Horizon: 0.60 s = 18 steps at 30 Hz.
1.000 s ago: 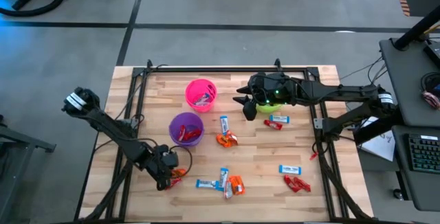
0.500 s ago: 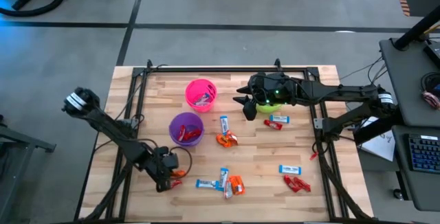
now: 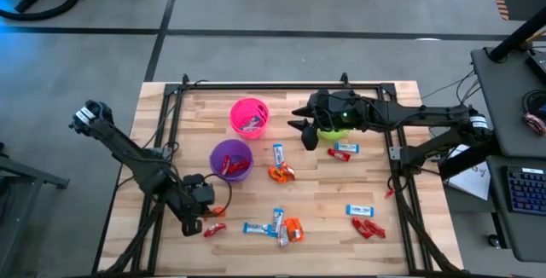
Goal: Sort candy
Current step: Put the orange chocolate into the green bucket
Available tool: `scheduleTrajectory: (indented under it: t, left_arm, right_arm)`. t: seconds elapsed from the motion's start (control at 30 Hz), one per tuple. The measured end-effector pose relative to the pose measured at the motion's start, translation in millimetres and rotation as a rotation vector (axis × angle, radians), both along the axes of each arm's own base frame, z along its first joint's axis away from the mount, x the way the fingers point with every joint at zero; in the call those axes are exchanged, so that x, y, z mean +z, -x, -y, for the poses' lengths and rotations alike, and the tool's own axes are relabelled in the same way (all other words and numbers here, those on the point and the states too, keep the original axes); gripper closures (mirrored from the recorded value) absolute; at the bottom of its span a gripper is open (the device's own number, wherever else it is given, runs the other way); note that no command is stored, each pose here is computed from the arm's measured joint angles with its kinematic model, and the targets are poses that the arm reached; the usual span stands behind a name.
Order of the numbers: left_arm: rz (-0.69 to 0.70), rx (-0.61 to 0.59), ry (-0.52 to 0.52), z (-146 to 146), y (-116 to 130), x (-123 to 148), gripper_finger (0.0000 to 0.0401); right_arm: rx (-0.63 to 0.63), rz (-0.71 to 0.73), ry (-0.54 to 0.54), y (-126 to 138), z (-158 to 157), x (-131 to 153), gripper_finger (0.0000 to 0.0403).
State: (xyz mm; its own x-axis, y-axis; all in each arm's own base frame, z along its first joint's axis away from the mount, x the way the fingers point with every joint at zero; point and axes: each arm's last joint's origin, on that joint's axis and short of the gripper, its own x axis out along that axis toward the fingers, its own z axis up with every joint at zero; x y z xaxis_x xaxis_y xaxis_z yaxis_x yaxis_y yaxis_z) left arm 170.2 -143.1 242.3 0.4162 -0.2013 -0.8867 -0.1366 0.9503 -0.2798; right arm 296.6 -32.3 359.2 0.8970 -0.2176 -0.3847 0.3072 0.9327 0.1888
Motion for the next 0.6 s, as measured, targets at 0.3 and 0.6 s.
scheduleTrajectory:
  t: [0.3, 0.6]
  left_arm:
    - [0.208, -0.029, -0.010, -9, 5, 82, 0.0401]
    - [0.512, 0.168, -0.247, -46, 30, 154, 0.0401]
  right_arm:
    - [0.129, 0.154, 0.024, -4, -3, 21, 0.0229]
    - [0.218, 0.278, 0.119, -17, -18, 28, 0.0229]
